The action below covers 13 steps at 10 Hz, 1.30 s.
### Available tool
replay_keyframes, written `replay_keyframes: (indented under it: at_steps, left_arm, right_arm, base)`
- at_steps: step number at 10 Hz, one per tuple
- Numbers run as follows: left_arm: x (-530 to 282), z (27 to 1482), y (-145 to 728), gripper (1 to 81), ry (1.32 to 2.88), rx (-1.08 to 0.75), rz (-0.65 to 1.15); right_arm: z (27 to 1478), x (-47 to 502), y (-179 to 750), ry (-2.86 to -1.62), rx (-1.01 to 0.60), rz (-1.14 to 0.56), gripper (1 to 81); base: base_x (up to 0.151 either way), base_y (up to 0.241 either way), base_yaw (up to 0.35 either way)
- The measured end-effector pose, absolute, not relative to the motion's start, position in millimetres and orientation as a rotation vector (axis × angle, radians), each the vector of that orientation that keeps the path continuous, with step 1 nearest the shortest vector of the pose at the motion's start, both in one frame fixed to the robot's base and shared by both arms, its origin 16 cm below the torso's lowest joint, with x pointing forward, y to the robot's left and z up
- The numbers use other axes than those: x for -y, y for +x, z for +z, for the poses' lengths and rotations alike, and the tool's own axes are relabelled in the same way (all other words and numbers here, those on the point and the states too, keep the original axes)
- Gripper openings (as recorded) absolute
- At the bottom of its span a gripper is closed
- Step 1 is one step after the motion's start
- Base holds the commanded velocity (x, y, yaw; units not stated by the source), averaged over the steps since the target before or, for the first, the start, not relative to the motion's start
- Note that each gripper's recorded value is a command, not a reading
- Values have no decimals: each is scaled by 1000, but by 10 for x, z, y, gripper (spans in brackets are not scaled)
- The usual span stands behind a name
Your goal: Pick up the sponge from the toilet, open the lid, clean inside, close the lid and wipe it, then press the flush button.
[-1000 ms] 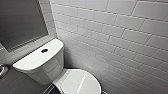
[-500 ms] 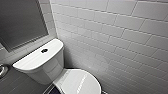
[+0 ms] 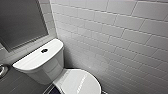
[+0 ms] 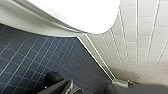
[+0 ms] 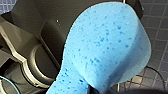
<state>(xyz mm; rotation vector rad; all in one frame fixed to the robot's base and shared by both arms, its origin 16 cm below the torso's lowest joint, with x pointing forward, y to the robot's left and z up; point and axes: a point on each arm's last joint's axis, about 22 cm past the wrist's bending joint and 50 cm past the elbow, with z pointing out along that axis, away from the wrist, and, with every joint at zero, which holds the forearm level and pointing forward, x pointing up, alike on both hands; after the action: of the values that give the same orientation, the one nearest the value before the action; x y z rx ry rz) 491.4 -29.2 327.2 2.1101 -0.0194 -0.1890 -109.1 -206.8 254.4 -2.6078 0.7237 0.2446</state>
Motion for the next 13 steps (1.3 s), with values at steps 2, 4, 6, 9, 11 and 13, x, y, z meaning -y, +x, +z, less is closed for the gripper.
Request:
replay_keyframes:
  at_steps: [2,4,6,9,11,13]
  left_arm:
    - [300,3207,5093,811,2116,-113,-163]
    - [259,3129,5266,811,2120,-270,-152]
    - [232,3090,5436,811,2122,-365,-95]
    - [256,3102,5489,811,2103,-462,-110]
    - [253,3101,5512,811,2095,-504,-118]
    - [241,3094,5561,811,2095,-520,-96]
  right_arm:
    - [2539,2080,-1093,-2611,-723,245,10]
    - [2536,2094,-1099,-2614,-722,246,10]
    - [2533,2092,-1100,-2615,-722,246,10]
    - [2529,2047,-1091,-2609,-724,245,10]
    - [2527,2053,-1094,-2611,-725,246,10]
    - [2527,2053,-1094,-2611,-725,246,10]
  base:
    - [0,0,0]
    - [0,0,0]
    - [0,0,0]
    - [0,0,0]
    - [0,0,0]
    - [0,0,0]
